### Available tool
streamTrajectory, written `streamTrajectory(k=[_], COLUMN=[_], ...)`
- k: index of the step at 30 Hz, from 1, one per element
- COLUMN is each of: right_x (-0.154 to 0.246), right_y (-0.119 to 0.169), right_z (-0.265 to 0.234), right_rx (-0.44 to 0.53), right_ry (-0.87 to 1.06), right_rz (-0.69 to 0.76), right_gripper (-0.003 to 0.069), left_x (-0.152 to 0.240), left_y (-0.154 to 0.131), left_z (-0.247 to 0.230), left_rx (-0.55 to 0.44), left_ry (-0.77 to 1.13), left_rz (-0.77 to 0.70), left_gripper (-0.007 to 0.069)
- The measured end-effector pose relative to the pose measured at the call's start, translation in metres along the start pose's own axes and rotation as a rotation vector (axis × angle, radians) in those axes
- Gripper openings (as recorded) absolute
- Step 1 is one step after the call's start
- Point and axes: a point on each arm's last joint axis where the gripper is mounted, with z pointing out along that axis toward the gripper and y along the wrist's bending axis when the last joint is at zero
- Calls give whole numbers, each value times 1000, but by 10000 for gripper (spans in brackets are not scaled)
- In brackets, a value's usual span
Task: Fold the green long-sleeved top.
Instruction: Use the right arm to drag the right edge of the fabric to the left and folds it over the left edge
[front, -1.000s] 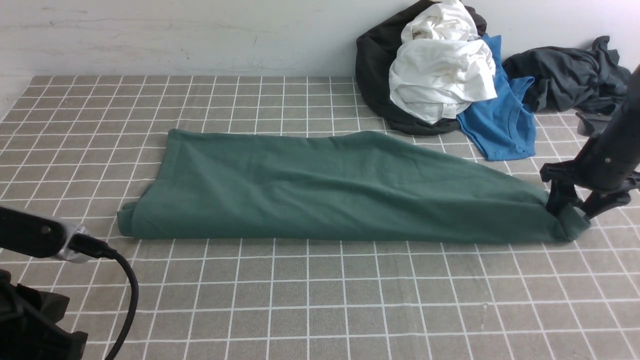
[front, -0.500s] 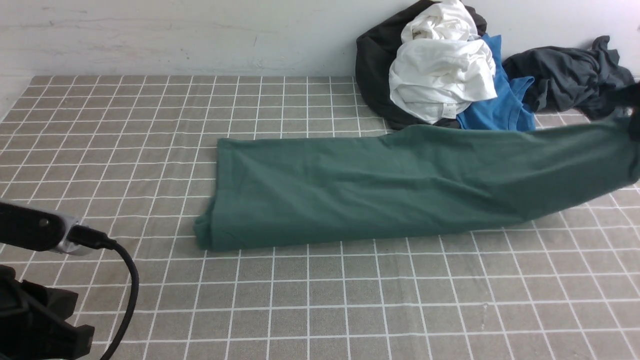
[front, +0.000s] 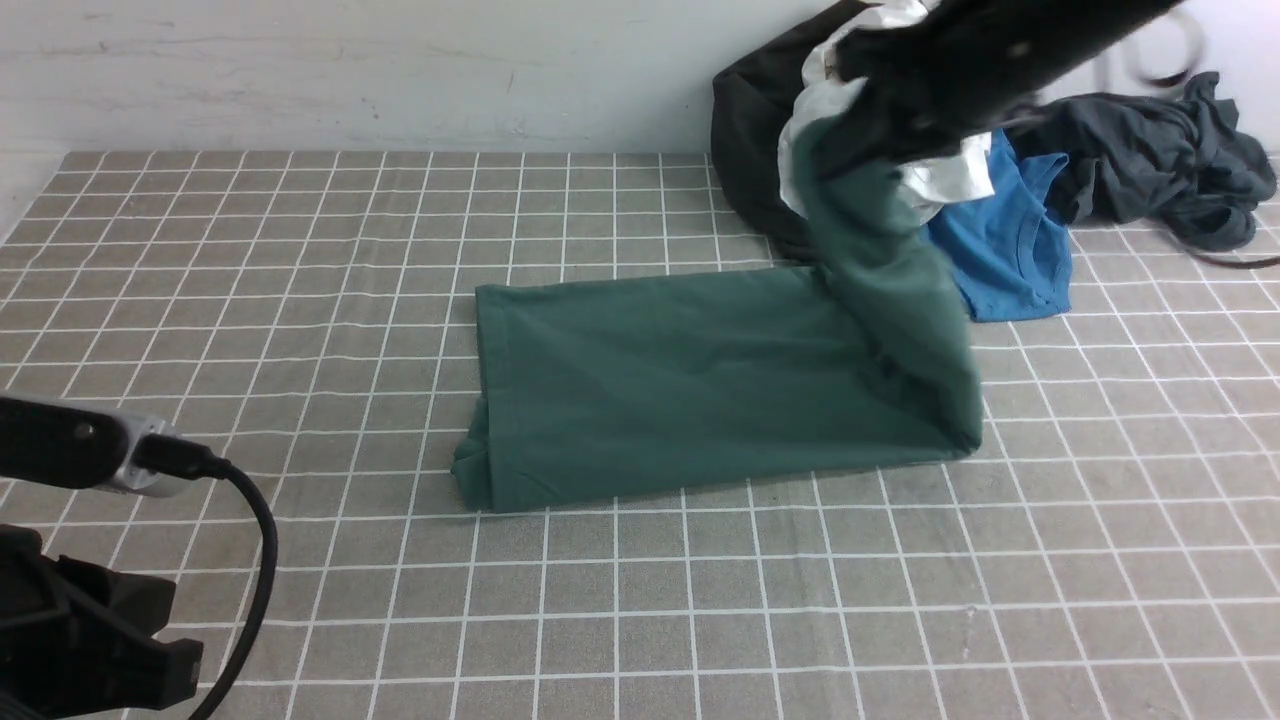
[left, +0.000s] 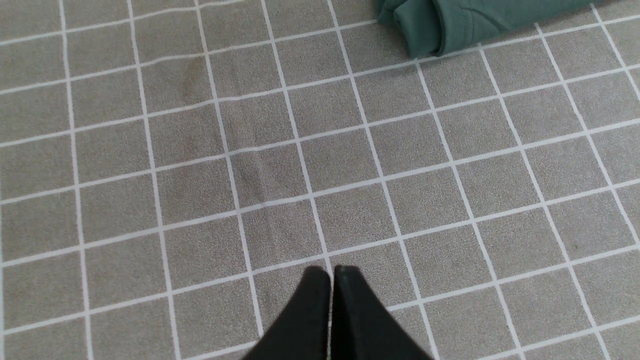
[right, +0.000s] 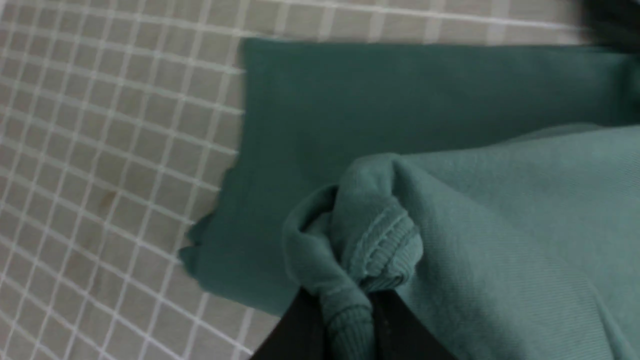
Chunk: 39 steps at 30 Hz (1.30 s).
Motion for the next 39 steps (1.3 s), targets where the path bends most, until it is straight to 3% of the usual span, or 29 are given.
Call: streamTrajectory(k=[5,9,10,11,13,17,19,23,27,28,29,32,33,35,39], right_x=[13,18,16,15,7,-9,-13,-12,0,8,9,31,33,48,60], right_y=[43,52,52,52,54,54,49,35,23,17,16,20,21,49,91], right_z=[84,139,143,144,140,120,110,98,111,128,131,174,176,198,209], right_rx=[-108,-166,-173,-176,-185,-183,-152,-40,41,53,52,-14,-21,-112,-183], right_ry=[3,-80,-99,-104,-145,-165,-146,-46,74,117,121,195,197,224,198], right_rz=[-53,-16,-12,-11,-29,-91,-141,-245,-273,-255,-251,-205,-204,-222,-325], right_gripper=[47,122,169,169,294,402,413,367,262,181,181,40,34,-3,-12], left_x=[0,2,3,3,4,4,4,4,3,2,1,1,1,1,1], left_y=[0,0,0,0,0,0,0,0,0,-1,-1,-1,-1,-2,-2], left_z=[0,1,1,1,1,1,1,1,1,1,1,1,1,1,0], left_rx=[0,0,1,1,3,3,3,3,4,7,8,14,15,19,24], left_ry=[-1,5,11,14,26,26,24,21,7,-4,-7,-10,-11,-12,-13], left_rz=[0,-1,-1,-1,-1,-1,-1,-1,-5,-11,-12,-21,-22,-27,-29], left_gripper=[-8,-8,-8,-8,-8,-8,-8,-8,-8,-8,-8,-8,-8,-8,-8])
